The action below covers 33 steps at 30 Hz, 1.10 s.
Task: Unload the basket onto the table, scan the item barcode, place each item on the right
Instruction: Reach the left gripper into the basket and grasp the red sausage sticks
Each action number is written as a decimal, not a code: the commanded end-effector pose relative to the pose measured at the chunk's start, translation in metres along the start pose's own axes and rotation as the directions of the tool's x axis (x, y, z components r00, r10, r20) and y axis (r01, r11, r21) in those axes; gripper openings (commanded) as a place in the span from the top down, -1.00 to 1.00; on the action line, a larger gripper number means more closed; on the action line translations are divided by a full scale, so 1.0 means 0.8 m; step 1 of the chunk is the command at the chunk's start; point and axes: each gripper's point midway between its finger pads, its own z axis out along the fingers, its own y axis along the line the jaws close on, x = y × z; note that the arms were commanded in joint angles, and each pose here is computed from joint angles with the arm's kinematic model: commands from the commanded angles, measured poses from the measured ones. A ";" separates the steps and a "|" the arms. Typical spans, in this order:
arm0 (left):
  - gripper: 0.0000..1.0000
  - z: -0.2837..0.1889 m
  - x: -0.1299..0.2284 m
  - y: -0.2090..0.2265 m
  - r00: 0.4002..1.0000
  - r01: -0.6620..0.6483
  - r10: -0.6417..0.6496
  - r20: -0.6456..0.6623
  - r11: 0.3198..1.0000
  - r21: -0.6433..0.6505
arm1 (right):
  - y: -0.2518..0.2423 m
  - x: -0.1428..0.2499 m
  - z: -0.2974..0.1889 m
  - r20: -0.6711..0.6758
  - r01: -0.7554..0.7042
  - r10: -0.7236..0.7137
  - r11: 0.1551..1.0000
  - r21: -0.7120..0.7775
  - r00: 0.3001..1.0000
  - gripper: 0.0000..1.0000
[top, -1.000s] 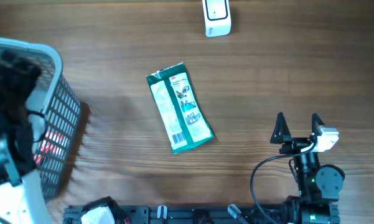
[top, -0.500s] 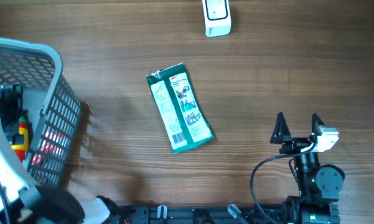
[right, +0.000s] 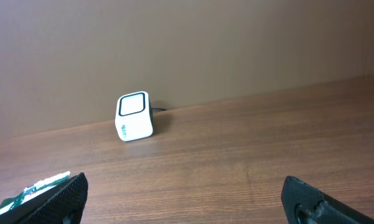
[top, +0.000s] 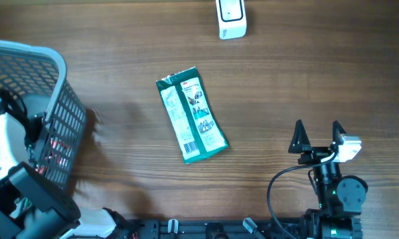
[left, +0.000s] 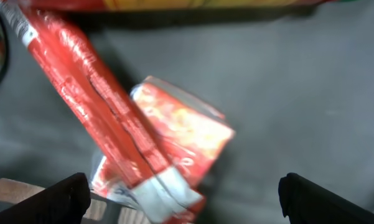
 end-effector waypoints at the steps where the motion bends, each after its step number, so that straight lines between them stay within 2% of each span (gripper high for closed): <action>1: -1.00 0.012 -0.005 0.009 0.999 0.017 -0.016 0.028 1.000 -0.023 | -0.002 -0.003 0.000 0.011 -0.011 0.011 1.000 0.013 1.000 -0.99; 4: -0.99 0.015 -0.005 0.013 0.999 0.017 -0.016 0.033 0.999 -0.031 | -0.002 -0.003 0.000 0.011 -0.011 0.011 1.000 0.013 1.000 -0.99; 5: -0.88 0.018 -0.004 0.014 0.999 0.016 -0.015 0.033 0.999 -0.031 | -0.002 -0.003 0.000 0.011 -0.011 0.011 1.000 0.012 1.000 -0.99; 6: -0.71 0.022 -0.003 0.016 0.999 0.016 -0.015 0.031 0.999 -0.034 | -0.002 -0.003 0.000 0.011 -0.011 0.011 1.000 0.013 1.000 -0.99; 9: 0.18 0.029 0.002 0.024 1.000 0.015 -0.014 0.024 0.999 -0.050 | -0.002 -0.003 0.000 0.011 -0.011 0.011 1.000 0.013 1.000 -0.99; 11: 0.67 0.028 0.002 0.024 1.000 0.015 -0.013 0.025 0.999 -0.048 | -0.002 -0.003 0.000 0.011 -0.011 0.011 1.000 0.012 1.000 -0.99; 13: 0.92 0.025 0.002 0.022 1.000 0.012 -0.011 0.024 0.999 -0.036 | -0.002 -0.003 0.000 0.011 -0.011 0.011 1.000 0.012 1.000 -0.99; 18: 0.92 -0.024 -0.011 -0.002 0.996 -0.031 0.023 0.086 0.996 0.087 | -0.002 -0.003 0.000 0.011 -0.011 0.011 1.000 0.013 1.000 -0.99; 22: 0.92 -0.095 -0.021 -0.032 0.984 -0.107 0.065 0.167 0.961 0.255 | -0.002 -0.003 0.000 0.011 -0.011 0.011 1.000 0.013 1.000 -1.00; 23: 0.92 -0.112 -0.021 -0.038 0.982 -0.113 0.062 0.176 0.948 0.297 | -0.002 -0.003 0.000 0.011 -0.011 0.011 1.000 0.013 1.000 -0.99; 24: 0.92 -0.154 -0.021 -0.052 0.972 -0.165 0.082 0.219 0.905 0.393 | -0.002 -0.003 0.000 0.011 -0.011 0.011 1.000 0.012 1.000 -0.99; 26: 0.92 -0.194 -0.019 -0.062 0.962 -0.206 0.087 0.260 0.856 0.474 | -0.002 -0.003 0.000 0.011 -0.011 0.011 1.000 0.013 1.000 -0.99; 30: 0.92 -0.250 -0.004 -0.060 0.938 -0.281 0.103 0.332 0.787 0.549 | -0.002 -0.003 0.000 0.011 -0.011 0.011 1.000 0.012 1.000 -1.00; 33: 0.92 -0.260 0.005 -0.056 0.932 -0.301 0.113 0.345 0.773 0.558 | -0.002 -0.003 0.000 0.011 -0.011 0.011 1.000 0.013 1.000 -1.00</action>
